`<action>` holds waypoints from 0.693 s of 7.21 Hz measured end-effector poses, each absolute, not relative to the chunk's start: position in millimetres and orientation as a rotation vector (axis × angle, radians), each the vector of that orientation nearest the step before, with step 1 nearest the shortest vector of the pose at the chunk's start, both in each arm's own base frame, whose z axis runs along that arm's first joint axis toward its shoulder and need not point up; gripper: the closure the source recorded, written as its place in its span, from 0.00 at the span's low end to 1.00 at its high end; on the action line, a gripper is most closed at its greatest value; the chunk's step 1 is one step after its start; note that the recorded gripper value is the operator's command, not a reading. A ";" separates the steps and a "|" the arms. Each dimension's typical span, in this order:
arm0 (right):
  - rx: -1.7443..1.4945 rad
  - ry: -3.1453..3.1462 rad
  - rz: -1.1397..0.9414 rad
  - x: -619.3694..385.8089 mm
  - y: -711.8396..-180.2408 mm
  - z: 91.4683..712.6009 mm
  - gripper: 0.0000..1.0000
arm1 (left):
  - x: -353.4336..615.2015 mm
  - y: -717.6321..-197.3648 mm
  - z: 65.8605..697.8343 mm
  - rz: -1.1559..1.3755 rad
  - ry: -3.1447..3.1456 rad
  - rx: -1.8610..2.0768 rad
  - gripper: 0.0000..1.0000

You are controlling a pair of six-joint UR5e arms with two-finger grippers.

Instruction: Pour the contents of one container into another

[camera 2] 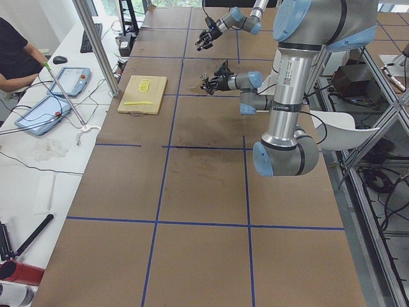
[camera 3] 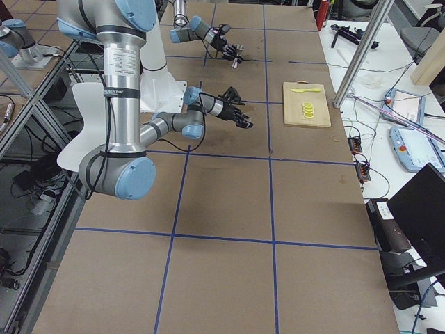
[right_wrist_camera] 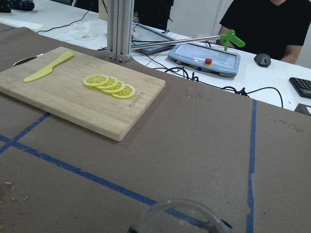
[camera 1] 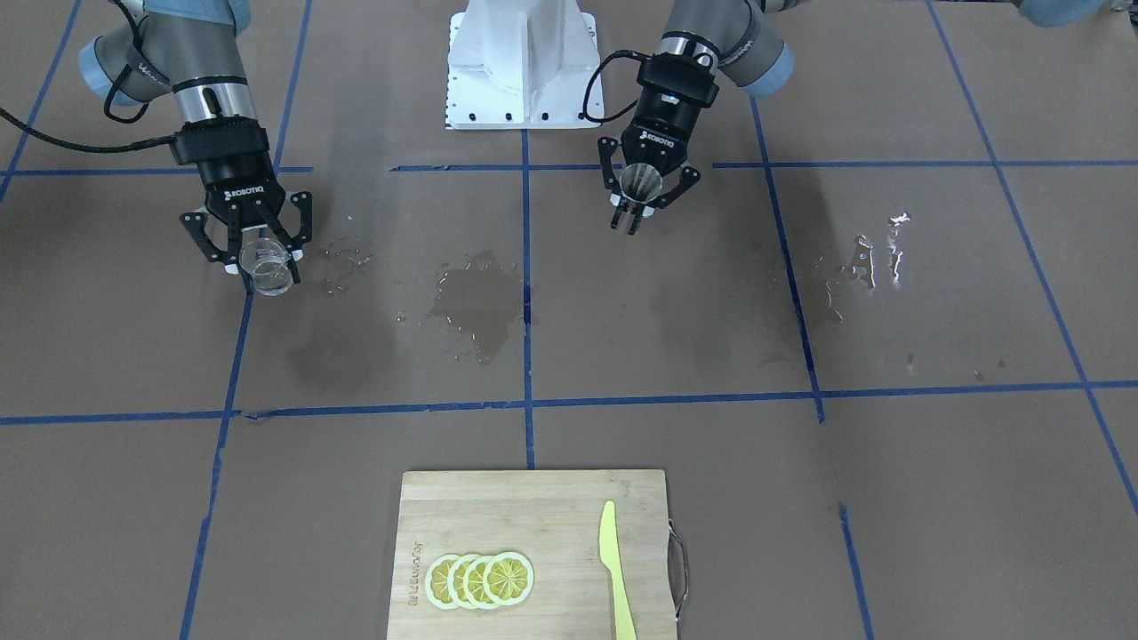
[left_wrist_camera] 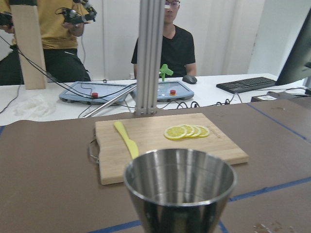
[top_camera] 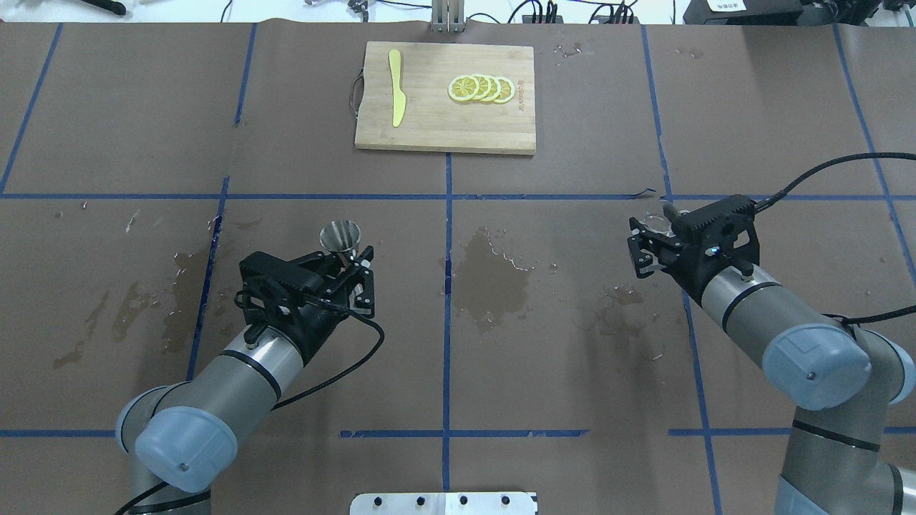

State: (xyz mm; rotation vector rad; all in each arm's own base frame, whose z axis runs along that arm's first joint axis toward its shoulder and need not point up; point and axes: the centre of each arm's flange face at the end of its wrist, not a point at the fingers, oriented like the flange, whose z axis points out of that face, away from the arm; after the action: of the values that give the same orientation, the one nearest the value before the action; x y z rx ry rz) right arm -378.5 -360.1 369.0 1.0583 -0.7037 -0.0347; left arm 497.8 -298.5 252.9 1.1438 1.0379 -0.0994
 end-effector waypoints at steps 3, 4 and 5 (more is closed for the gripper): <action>1.056 -0.709 -0.162 -413.5 -367.2 289.4 1.00 | 537.4 -286.2 204.3 0.187 1.176 1.102 1.00; 1.058 -0.687 -0.212 -407.8 -363.2 268.7 1.00 | 537.6 -294.5 202.3 0.246 1.167 1.116 1.00; 1.067 -0.661 -0.266 -401.1 -359.3 256.0 1.00 | 539.2 -303.8 206.7 0.300 1.155 1.116 1.00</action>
State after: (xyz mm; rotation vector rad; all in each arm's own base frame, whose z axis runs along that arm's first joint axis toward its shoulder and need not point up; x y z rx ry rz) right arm -401.1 -359.3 256.0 1.0672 -0.6609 -0.2656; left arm 539.2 -303.8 206.7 1.1160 1.1553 0.2998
